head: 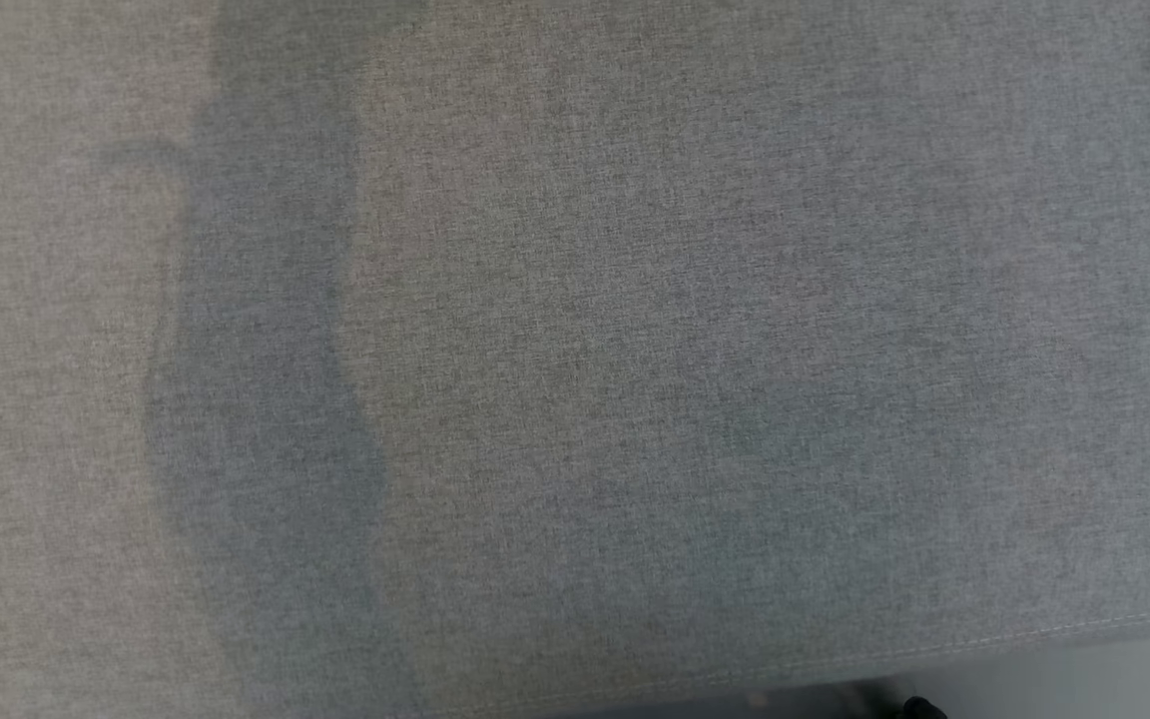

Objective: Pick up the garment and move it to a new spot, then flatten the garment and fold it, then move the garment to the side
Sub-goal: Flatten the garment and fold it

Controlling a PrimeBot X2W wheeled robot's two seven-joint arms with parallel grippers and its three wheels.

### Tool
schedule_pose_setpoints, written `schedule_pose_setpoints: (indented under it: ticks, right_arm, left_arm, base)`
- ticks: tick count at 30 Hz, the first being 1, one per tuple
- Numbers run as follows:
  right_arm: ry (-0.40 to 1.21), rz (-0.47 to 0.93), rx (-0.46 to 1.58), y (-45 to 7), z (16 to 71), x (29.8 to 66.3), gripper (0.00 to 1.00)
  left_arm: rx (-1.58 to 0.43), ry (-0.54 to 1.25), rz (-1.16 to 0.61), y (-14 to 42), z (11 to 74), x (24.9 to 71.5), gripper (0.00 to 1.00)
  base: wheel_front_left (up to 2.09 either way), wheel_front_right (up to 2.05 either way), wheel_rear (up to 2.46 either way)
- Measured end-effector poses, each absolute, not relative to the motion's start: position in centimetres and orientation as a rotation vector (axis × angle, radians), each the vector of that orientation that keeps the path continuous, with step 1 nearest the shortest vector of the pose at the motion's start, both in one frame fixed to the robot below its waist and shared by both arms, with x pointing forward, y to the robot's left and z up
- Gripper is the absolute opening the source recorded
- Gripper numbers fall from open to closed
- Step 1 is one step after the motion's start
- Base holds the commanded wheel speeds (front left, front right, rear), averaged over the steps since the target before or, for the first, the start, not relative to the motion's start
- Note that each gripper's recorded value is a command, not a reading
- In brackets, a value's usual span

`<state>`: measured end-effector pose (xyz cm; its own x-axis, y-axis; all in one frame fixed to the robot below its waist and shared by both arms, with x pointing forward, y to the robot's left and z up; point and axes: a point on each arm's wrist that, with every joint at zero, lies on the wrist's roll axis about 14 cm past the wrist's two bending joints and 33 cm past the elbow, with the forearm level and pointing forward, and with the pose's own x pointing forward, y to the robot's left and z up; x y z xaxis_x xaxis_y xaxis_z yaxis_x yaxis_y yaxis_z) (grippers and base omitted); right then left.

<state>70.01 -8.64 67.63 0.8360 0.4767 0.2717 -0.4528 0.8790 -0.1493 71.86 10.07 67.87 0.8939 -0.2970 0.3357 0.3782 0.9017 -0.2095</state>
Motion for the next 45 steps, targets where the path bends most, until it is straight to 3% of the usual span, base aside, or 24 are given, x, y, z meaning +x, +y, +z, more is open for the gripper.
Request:
schedule_pose_setpoints:
  ticks: [5, 11, 29, 40, 45]
  right_arm:
    - [-0.253, 0.515, -0.058, -8.5, 63.7, 69.7, 0.00]
    - [-0.146, 0.541, -0.019, -8.8, 58.0, 66.9, 0.00]
    - [0.179, 0.612, 0.076, -10.3, 44.9, 48.9, 0.00]
    - [0.281, 0.579, 0.169, -10.0, 42.3, 39.9, 0.00]
    - [0.314, 0.559, 0.206, -9.8, 41.8, 37.3, 0.00]
  left_arm:
    - [-0.243, -0.256, -0.355, 9.8, 64.0, 71.7, 0.00]
    - [-0.245, -0.189, -0.379, 9.0, 58.8, 68.7, 0.00]
    - [-0.454, 0.085, -0.146, 12.2, 45.0, 50.3, 0.00]
    - [-0.521, 0.232, -0.038, 13.4, 41.3, 41.1, 0.00]
    - [-0.527, 0.238, -0.025, 13.8, 41.3, 39.5, 0.00]
  base:
    - [0.00, 0.00, 0.00]
    - [0.00, 0.00, 0.00]
    - [0.00, 0.00, 0.00]
    - [0.00, 0.00, 0.00]
    - [0.00, 0.00, 0.00]
